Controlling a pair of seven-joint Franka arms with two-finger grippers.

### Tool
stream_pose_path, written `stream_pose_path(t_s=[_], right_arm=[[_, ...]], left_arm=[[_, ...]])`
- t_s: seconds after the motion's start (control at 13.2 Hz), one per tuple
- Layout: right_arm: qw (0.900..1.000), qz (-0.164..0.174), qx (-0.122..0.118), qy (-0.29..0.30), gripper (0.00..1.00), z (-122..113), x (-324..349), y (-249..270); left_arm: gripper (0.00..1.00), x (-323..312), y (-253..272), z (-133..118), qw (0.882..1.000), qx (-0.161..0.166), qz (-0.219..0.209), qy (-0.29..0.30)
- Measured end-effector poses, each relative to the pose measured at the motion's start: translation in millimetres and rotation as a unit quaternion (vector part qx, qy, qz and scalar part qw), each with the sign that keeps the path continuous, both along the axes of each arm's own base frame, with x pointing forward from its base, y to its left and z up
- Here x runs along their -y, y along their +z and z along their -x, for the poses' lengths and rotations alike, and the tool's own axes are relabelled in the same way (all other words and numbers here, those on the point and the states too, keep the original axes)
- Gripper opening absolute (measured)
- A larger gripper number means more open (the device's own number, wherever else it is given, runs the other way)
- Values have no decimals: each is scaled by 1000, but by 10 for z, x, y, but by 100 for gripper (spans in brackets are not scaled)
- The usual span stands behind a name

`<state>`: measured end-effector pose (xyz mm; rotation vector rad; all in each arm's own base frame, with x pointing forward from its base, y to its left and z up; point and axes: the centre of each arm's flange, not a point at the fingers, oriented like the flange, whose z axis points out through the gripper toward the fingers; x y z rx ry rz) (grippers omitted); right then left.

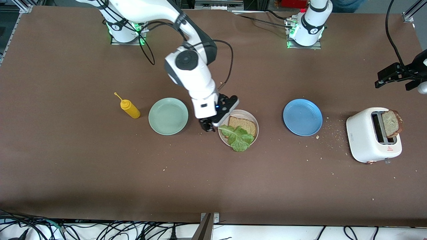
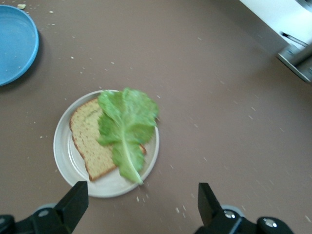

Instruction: Make sandwich in beige plate with both arms

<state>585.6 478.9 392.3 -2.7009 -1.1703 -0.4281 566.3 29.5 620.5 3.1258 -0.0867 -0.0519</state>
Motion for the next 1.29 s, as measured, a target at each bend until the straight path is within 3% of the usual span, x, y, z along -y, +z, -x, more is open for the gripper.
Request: stream_pose_path(t_s=[0.23,0.46,0.76,0.99,1.29], right_arm=[[996,25,-65,-59,100,-326,877,417],[987,49,-113,-107,100,-586,1688,809],[963,88,-165,-193,100,-861,2918,1031],[944,116,-190,-244,100,-917,3568,1001],[932,128,-196,-278,100,-921,3965,1085]], left_arm=[[100,7,12,5,1000,1,0,-1],[100,5,25,10,1000,3,0,0],[100,-2,32,11,1000,4,0,0],[100,6,141,59,1000,11,-1,-16],[100,153,213,102,999,13,-1,-35]])
